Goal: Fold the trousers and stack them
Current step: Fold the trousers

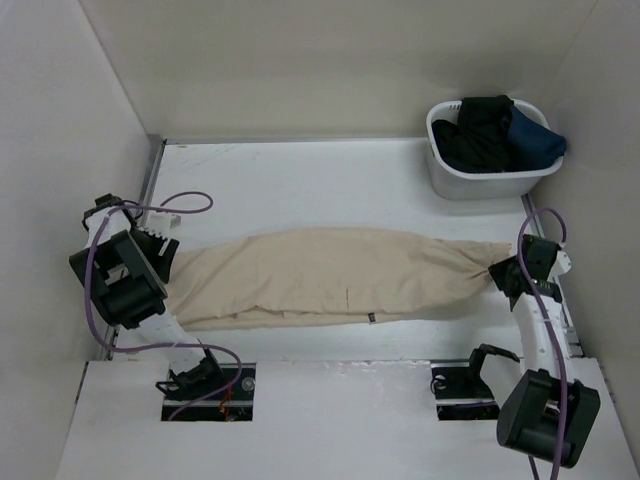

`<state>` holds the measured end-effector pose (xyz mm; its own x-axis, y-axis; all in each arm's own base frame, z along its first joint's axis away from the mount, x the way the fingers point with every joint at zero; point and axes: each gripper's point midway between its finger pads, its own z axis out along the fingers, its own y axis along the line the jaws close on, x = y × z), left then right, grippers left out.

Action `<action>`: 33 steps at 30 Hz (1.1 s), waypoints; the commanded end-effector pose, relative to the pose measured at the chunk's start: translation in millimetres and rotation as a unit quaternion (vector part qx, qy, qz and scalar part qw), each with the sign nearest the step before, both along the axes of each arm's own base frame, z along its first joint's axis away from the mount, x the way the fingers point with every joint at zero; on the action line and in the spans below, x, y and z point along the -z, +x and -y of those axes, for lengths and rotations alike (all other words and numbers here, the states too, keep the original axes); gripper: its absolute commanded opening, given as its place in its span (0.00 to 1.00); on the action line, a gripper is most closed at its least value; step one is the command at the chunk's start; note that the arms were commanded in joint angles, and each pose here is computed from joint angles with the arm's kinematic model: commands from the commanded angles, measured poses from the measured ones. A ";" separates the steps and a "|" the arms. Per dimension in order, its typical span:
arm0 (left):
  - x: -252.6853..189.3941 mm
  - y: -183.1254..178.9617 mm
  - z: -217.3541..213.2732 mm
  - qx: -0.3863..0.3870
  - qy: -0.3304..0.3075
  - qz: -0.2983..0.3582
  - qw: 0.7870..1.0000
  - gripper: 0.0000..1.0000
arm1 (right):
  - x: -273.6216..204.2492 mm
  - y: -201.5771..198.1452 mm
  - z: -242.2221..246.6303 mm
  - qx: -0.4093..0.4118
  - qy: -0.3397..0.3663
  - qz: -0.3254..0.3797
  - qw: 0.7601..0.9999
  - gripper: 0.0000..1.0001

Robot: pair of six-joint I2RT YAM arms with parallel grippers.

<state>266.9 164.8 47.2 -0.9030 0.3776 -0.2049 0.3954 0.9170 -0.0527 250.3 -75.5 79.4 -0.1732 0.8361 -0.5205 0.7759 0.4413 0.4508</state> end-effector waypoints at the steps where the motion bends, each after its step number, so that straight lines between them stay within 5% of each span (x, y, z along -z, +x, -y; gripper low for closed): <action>1: -9.1 10.7 -11.7 -0.047 0.044 0.031 0.997 0.64 | -31.4 11.8 12.2 -0.001 -0.043 0.037 0.998 0.00; 6: 8.9 23.5 -3.2 0.000 0.097 0.033 0.995 0.61 | -64.5 10.3 29.9 -0.029 -0.138 0.017 0.990 0.00; 12: 11.7 49.8 27.0 0.037 0.100 0.042 0.993 0.60 | -163.1 24.1 21.9 -0.119 -0.304 0.066 0.943 0.00; 17: 16.1 65.3 44.0 0.051 0.096 0.045 0.993 0.58 | -202.8 50.8 -95.5 -0.324 -0.352 0.150 0.866 0.00; 24: 20.4 77.5 51.2 0.055 0.098 0.051 0.992 0.55 | -137.9 59.7 -302.8 -0.547 -0.364 0.111 0.746 0.00; 33: 16.6 83.8 45.5 0.049 0.103 0.066 0.991 0.51 | -79.4 49.1 -452.6 -0.629 -0.368 0.063 0.682 0.00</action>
<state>329.8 113.7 21.3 -0.8371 0.5209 -0.1669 0.5008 0.8526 0.1490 300.3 347.1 118.7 -0.4723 -0.5014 -0.7250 -0.4732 0.8381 -0.2714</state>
